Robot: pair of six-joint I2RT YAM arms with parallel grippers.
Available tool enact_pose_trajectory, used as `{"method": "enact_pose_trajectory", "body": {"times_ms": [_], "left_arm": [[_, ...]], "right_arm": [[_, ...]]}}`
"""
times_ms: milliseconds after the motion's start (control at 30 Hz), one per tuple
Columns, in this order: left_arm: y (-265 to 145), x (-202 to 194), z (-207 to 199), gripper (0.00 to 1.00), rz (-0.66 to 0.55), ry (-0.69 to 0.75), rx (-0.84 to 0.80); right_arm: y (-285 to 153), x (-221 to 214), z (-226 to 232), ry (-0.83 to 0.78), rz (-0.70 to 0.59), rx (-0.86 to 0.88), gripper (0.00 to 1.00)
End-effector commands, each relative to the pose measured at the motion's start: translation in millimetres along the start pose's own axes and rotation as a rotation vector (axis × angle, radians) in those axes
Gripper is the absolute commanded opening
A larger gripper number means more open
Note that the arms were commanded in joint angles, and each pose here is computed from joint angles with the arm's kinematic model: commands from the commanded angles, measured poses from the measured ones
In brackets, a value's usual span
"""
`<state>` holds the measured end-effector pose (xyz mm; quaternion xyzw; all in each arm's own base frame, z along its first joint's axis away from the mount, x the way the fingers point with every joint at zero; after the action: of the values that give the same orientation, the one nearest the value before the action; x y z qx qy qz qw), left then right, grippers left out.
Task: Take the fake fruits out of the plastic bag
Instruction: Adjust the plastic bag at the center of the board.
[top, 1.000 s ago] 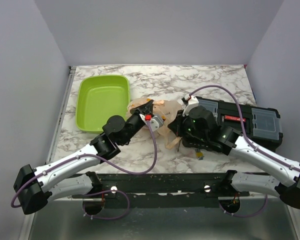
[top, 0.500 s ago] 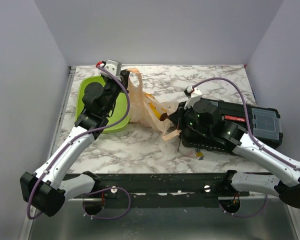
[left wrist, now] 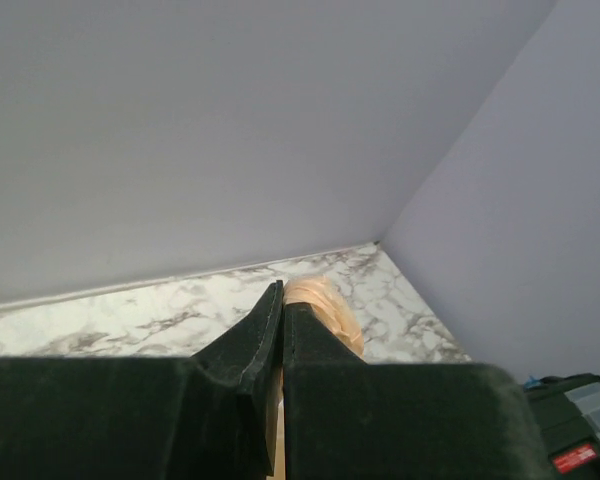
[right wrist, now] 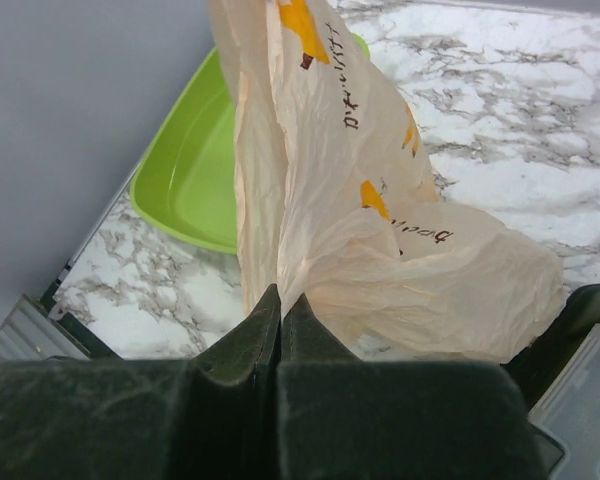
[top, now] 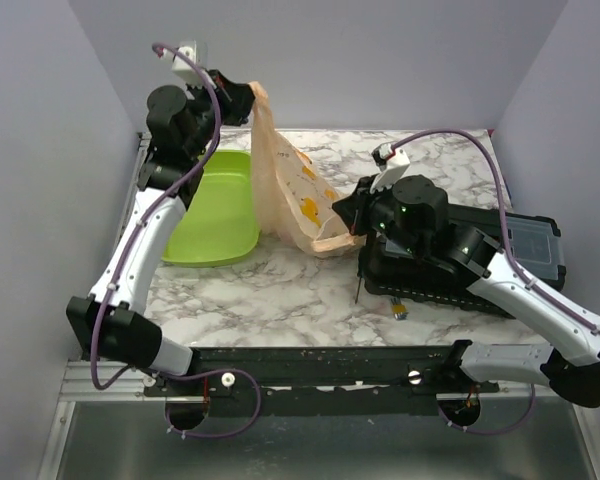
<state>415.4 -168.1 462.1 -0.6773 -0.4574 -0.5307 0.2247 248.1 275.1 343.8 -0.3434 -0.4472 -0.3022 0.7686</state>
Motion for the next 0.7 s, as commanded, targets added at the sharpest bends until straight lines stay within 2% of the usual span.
{"method": "enact_pose_trajectory", "body": {"times_ms": [0,133,267,500,667], "left_arm": [[22,0,-23,0.00,0.125,-0.145,-0.115],[35,-4,-28,0.00,0.153,-0.149,-0.182],[36,-23,-18,0.00,0.210,-0.091,-0.162],[7,-69,4,0.02,0.392,0.013,-0.088],[-37,-73,2,0.44,0.419,0.037,-0.034]], "right_arm": [[-18,25,2,-0.030,-0.065,0.005,0.01],[-26,21,2,-0.042,-0.059,0.030,0.01],[-20,-14,12,-0.039,0.041,0.131,0.01],[-6,-64,14,-0.006,0.162,0.187,0.01],[-8,-84,3,-0.011,0.207,0.159,0.01]]}}
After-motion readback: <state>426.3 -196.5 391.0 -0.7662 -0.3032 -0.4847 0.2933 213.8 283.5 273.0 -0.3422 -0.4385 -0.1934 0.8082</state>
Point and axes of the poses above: each gripper's point midway between its finger pads, its own y axis out along the fingers, its own z axis along the line the jaws close on, x = y × z, the point moved 1 cm from there along -y, back along the fingers, and after that the axes turned 3 degrees about y, right-handed, at the moved point
